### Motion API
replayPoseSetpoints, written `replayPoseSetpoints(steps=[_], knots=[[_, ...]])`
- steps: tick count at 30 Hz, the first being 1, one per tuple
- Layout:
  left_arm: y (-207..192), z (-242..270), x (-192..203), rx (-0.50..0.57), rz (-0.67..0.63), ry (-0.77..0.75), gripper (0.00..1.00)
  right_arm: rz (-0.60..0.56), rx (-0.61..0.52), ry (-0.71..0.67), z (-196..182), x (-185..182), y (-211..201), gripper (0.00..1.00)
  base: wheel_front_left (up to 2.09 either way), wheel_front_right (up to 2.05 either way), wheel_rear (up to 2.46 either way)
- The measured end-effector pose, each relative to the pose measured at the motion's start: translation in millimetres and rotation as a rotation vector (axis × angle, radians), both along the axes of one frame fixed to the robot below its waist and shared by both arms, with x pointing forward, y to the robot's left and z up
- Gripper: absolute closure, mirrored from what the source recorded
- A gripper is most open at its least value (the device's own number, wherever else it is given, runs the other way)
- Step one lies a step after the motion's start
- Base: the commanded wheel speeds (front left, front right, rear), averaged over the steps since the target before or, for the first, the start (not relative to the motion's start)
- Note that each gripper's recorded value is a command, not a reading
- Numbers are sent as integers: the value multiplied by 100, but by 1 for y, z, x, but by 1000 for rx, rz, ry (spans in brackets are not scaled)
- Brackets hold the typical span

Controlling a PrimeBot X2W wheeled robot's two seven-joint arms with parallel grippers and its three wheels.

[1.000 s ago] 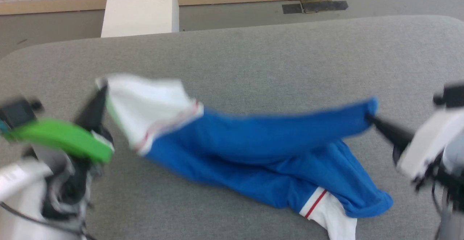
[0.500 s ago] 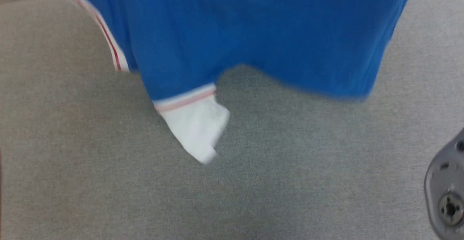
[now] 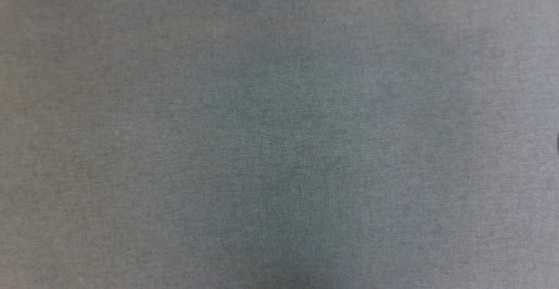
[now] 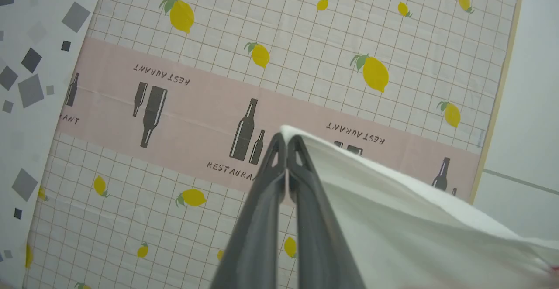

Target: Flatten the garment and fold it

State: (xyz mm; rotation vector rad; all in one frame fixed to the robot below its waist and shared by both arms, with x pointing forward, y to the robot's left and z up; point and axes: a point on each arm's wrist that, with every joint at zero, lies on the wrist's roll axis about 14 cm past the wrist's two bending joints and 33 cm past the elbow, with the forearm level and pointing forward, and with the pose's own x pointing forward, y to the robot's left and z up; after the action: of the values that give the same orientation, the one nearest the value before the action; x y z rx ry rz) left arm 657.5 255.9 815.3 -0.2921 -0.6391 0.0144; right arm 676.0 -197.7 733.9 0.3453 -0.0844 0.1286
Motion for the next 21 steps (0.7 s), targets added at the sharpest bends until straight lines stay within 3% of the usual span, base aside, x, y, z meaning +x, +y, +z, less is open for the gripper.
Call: replayPoseSetpoints(steps=[8,10,13,16,21], knots=[[3,-50,14,-17,-29,48,100,29,49,91,-56,20,13,100,0,0,0],[-2,-71,13,22,-57,95,100,52,68,131,-78,18,20,100,0,0,0],[-7,-111,7,62,-91,187,100,73,115,195,-118,2,22,100,0,0,0],[-12,-145,-13,173,-96,246,100,79,144,244,-154,-25,21,100,0,0,0],[-7,-207,-63,151,-96,353,100,90,210,324,-203,-84,19,100,0,0,0]])
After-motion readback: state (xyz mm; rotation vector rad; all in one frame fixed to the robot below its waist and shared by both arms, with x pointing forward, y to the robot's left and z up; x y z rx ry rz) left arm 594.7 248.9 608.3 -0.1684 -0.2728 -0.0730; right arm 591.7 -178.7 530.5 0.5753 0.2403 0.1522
